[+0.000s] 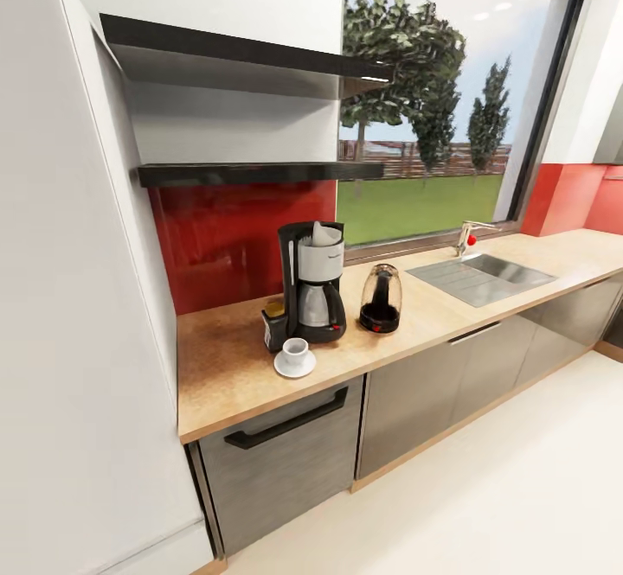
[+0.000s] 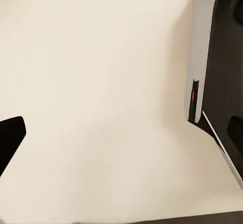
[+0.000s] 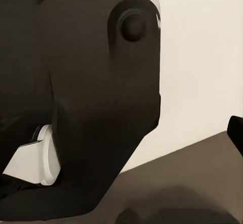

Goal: Set up a coffee station on the kitchen countertop: keep the coffee maker on the countertop, move the bottle of coffee from the kitchen shelf to the counter next to the coffee maker, place a paper coffee filter on top of the coffee maker, put the saucer next to the coffee maker with the coffee cup on the saucer, and place the electric kettle next to the coffee maker.

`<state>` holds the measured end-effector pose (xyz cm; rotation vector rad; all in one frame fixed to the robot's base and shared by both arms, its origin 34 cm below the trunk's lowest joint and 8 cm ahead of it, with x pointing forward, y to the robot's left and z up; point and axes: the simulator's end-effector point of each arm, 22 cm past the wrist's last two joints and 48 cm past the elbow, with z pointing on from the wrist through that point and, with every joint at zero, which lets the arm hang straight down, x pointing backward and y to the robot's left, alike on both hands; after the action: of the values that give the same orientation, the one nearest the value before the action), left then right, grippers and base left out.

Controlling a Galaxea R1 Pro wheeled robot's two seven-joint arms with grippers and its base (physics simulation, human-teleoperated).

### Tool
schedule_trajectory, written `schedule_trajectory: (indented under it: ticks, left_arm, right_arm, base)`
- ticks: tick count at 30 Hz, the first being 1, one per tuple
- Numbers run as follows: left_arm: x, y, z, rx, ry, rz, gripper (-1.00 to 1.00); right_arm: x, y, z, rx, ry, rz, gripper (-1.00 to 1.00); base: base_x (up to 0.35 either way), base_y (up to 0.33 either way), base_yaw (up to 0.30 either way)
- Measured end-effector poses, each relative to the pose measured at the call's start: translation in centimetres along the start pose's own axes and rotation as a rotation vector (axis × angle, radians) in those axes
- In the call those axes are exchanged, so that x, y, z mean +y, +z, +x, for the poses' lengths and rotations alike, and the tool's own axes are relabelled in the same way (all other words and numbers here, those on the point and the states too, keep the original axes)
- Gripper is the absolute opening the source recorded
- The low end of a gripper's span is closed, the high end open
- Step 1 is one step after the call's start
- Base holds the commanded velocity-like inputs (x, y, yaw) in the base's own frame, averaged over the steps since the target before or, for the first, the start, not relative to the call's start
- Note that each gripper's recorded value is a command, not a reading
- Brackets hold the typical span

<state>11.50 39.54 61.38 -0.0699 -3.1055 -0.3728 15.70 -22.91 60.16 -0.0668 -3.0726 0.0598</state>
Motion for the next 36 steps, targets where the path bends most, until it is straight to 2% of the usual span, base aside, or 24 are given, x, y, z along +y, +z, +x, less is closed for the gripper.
schedule_trajectory:
  ticks: [18,26,29,30,32,33,36]
  left_arm:
    - [0.9,0.0,-0.4,-0.015,0.0,-0.013,1.0]
    - [0.1,0.0,-0.8,-0.024,-0.011,-0.002,1.0]
    - [-2.3,-0.2,-0.9,-0.027,-0.021,0.029,1.0]
    - [-3.8,-0.3,-0.9,-0.026,-0.026,0.048,1.0]
    - [-5.2,-0.5,-0.9,-0.027,-0.029,0.067,1.0]
    - [-6.5,-0.7,-1.0,-0.027,-0.03,0.083,1.0]
    - [-7.4,-0.8,-1.0,-0.028,-0.03,0.095,1.0]
  right_arm:
    - [-0.4,0.0,-0.3,-0.007,0.006,0.01,1.0]
    - [-0.4,0.0,-0.9,-0.032,0.012,0.011,1.0]
    - [-0.8,-0.1,-2.5,-0.092,0.019,0.017,1.0]
    - [-1.0,-0.3,-4.1,-0.152,0.023,0.021,1.0]
    - [-1.2,-0.6,-5.4,-0.202,0.027,0.024,1.0]
    - [-1.4,-0.9,-6.9,-0.266,0.033,0.027,1.0]
    - [-1.5,-1.3,-8.3,-0.327,0.039,0.029,1.0]
  base:
    - [0.0,0.0,0.0]
    - [0.0,0.0,0.0]
    - [0.0,0.0,0.0]
    - [0.0,0.0,0.0]
    - [0.0,0.0,0.0]
    - [0.0,0.0,0.0]
    - [0.0,0.0,0.0]
